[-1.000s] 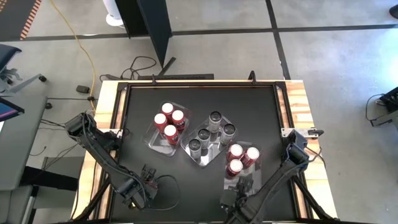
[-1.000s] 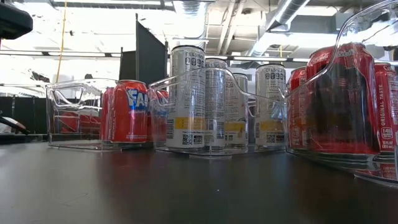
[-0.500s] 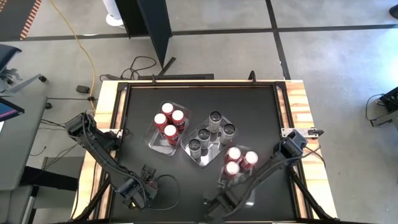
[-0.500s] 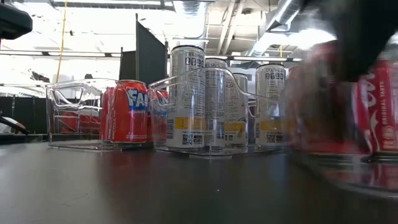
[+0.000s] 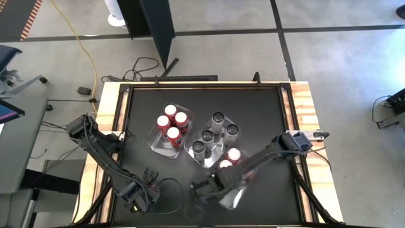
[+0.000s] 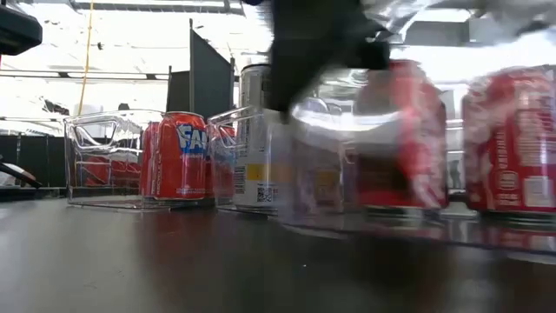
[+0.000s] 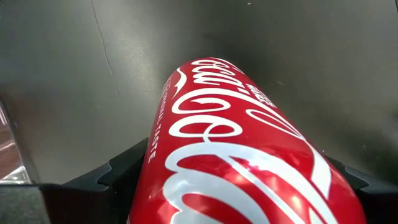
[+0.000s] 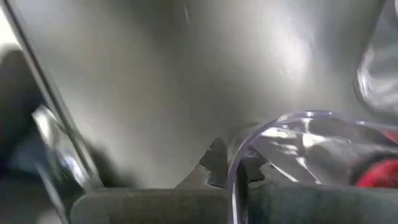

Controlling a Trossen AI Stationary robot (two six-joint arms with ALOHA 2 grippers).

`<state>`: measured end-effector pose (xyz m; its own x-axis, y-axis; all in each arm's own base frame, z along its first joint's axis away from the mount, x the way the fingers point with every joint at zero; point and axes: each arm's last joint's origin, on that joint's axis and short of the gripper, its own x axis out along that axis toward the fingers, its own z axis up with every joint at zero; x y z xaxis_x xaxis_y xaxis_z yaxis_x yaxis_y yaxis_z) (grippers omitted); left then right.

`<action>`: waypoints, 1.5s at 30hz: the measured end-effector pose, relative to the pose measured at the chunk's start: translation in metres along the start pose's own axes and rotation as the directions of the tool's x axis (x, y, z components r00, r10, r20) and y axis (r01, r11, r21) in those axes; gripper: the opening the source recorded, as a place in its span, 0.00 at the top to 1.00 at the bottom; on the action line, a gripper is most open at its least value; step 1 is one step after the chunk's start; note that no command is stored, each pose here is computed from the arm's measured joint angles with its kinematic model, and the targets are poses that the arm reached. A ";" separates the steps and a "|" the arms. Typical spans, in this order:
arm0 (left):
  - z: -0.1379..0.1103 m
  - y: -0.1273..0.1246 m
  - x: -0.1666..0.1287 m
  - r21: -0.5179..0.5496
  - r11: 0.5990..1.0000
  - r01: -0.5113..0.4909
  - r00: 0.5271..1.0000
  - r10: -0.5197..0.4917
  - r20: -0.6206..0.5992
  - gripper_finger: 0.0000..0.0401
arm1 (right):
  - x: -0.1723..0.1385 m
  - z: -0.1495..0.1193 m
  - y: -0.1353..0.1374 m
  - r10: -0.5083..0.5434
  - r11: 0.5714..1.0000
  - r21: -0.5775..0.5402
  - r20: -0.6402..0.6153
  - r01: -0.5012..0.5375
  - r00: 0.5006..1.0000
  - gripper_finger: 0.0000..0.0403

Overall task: Sort soda cans
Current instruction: Put the red soda can into the right transparent bin

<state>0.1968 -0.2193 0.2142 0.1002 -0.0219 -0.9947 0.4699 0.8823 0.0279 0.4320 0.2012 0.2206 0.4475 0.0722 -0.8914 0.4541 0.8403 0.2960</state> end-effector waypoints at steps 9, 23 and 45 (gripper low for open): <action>0.000 0.000 0.000 0.020 1.000 -0.001 1.000 0.001 0.000 0.25 | 0.001 0.039 -0.005 0.133 0.986 0.084 0.145 -0.147 0.980 0.98; 0.000 0.000 0.000 0.019 1.000 -0.003 1.000 0.003 0.002 0.25 | 0.001 0.046 -0.007 0.145 0.986 0.056 0.170 -0.156 0.975 0.77; 0.000 0.000 0.000 0.007 1.000 -0.002 1.000 0.002 0.001 0.25 | 0.000 0.021 0.004 0.110 0.994 -0.012 0.105 -0.109 0.988 0.50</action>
<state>0.1968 -0.2193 0.2142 0.1023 -0.0209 -0.9945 0.4762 0.8788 0.0305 0.4500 0.1927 0.2290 0.5729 0.1072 -0.8126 0.3936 0.8336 0.3875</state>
